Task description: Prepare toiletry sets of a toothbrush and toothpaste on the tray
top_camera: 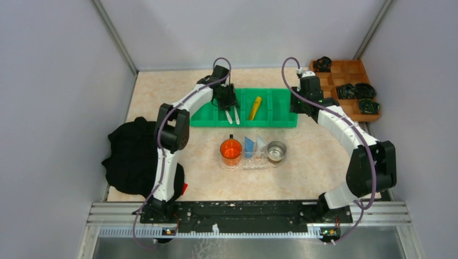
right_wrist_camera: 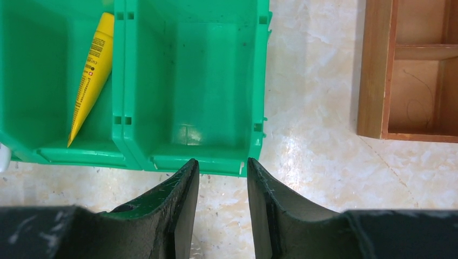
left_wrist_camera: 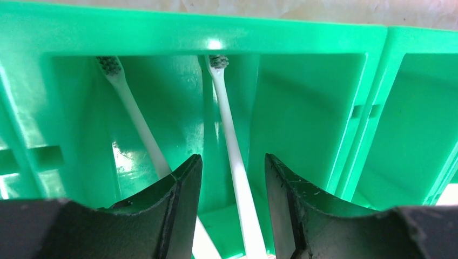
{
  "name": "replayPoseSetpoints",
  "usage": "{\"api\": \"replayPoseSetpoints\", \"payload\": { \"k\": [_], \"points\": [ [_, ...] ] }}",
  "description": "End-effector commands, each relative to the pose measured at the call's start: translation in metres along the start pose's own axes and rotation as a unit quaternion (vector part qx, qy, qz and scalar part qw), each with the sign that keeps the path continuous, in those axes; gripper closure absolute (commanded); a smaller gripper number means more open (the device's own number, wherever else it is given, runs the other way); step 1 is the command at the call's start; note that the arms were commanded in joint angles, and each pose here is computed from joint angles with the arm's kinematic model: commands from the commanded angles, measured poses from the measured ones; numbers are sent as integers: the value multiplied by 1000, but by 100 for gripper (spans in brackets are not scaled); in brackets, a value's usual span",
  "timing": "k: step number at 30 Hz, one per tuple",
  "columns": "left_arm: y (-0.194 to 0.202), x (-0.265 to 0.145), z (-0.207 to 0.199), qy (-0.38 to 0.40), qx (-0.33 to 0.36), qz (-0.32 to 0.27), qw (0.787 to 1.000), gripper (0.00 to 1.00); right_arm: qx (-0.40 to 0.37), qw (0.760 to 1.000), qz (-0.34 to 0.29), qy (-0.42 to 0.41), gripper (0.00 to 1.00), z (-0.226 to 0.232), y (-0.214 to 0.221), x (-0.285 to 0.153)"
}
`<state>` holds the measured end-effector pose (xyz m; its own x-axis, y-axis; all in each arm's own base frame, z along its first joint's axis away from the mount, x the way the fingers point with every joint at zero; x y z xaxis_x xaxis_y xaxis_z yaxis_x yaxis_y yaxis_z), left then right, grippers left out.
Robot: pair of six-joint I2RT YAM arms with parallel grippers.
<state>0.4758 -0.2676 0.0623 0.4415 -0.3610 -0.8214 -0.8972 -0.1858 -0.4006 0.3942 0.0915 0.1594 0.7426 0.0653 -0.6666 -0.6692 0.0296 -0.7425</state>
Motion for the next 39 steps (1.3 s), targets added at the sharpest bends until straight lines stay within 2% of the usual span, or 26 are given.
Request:
{"api": "replayPoseSetpoints", "payload": {
  "k": [1,8,14,20,23,31,39],
  "points": [
    [4,15,1,3,-1,10,1000,46,4,1000,-16,-11,62,8,-7,1],
    [5,21,2,3,-5,11,1000,56,4,1000,-15,-13,63,9,-7,3],
    [5,26,5,0,-6,13,1000,57,3,1000,-15,-15,63,10,-7,4],
    [1,23,3,0,-5,5,1000,73,3,1000,-13,-19,63,11,-6,5],
    [-4,18,-1,7,-4,-5,1000,78,3,1000,-13,-20,63,11,-6,5],
    [-21,-14,-21,43,8,-47,998,81,3,1000,-13,-22,64,12,-7,3],
    [-39,-80,-56,121,41,-114,985,84,5,999,-20,-27,64,15,-11,-8]
  ]
}}
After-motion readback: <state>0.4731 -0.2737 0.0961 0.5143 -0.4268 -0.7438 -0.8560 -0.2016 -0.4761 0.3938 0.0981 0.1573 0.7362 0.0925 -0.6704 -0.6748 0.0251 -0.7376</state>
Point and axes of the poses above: each gripper's point midway between its finger pads, its own x axis out along the fingers, its own z axis along the line the jaws close on, y = z × x, the point moved 1 cm from there along -x, back along the fingers, and after that the axes turned 1 degree about x, right-handed, at the moved point
